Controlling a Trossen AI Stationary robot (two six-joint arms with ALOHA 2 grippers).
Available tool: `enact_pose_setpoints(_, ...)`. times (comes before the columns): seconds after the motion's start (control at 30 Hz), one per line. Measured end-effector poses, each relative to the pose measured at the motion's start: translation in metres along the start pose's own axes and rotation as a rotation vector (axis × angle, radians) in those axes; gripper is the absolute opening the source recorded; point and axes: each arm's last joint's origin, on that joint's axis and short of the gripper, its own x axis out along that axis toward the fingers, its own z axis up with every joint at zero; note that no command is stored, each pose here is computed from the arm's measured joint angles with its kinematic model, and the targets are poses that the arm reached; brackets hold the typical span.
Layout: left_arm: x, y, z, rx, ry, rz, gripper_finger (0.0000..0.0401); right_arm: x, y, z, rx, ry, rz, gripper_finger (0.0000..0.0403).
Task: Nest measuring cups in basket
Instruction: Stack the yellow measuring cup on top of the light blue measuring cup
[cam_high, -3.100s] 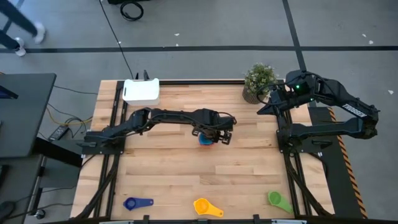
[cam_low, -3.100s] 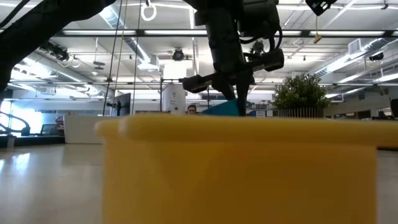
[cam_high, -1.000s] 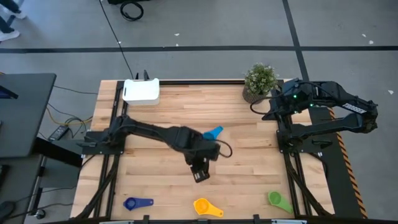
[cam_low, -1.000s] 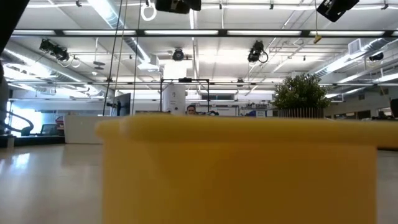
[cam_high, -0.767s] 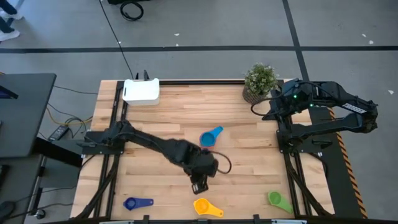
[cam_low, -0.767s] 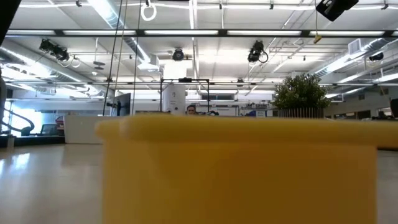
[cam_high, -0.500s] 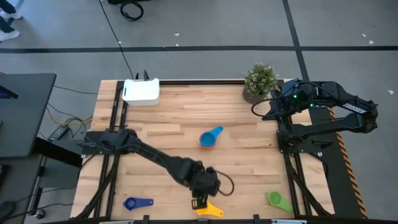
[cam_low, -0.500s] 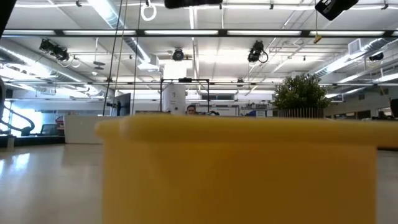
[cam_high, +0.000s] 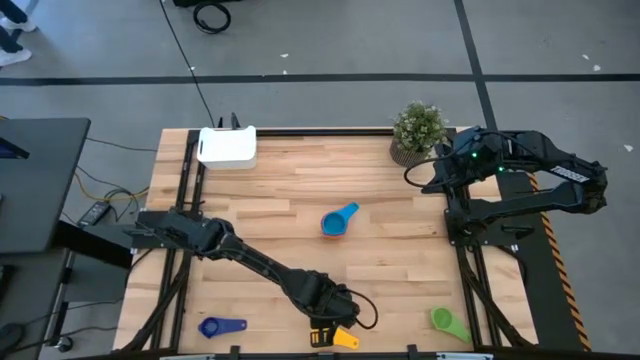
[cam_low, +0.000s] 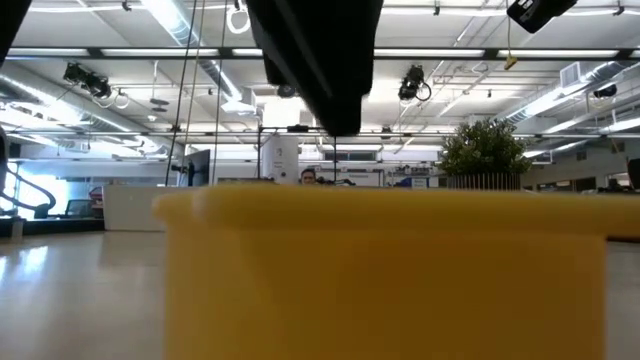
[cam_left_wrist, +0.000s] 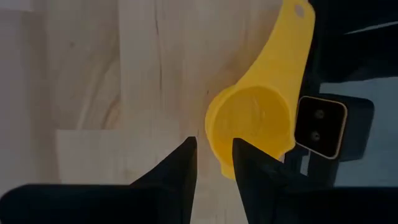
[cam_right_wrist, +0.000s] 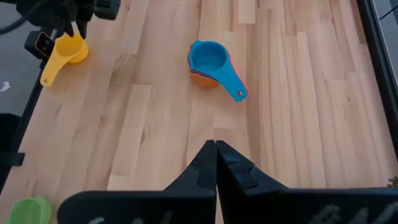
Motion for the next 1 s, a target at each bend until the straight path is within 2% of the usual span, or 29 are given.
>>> enact_pose_setpoints(0.43, 0.007, 0.001, 0.000, 0.094, 0.017, -0.012, 0.0110, 0.000, 0.000, 0.000, 0.023, 0.000, 0.000, 0.0003)
enact_pose_setpoints(0.7, 0.011, 0.000, 0.002, 0.097, -0.008, -0.026, 0.0110, 0.000, 0.000, 0.000, 0.023, 0.000, 0.000, 0.0003)
enact_pose_setpoints(0.83, 0.020, 0.003, 0.002, 0.092, 0.002, 0.000, 0.0110, 0.000, 0.000, 0.000, 0.023, 0.001, 0.000, 0.0003)
enact_pose_setpoints(1.0, 0.032, 0.003, 0.003, 0.092, 0.014, -0.021, 0.0110, 0.000, 0.000, 0.000, 0.024, 0.002, 0.001, 0.0003)
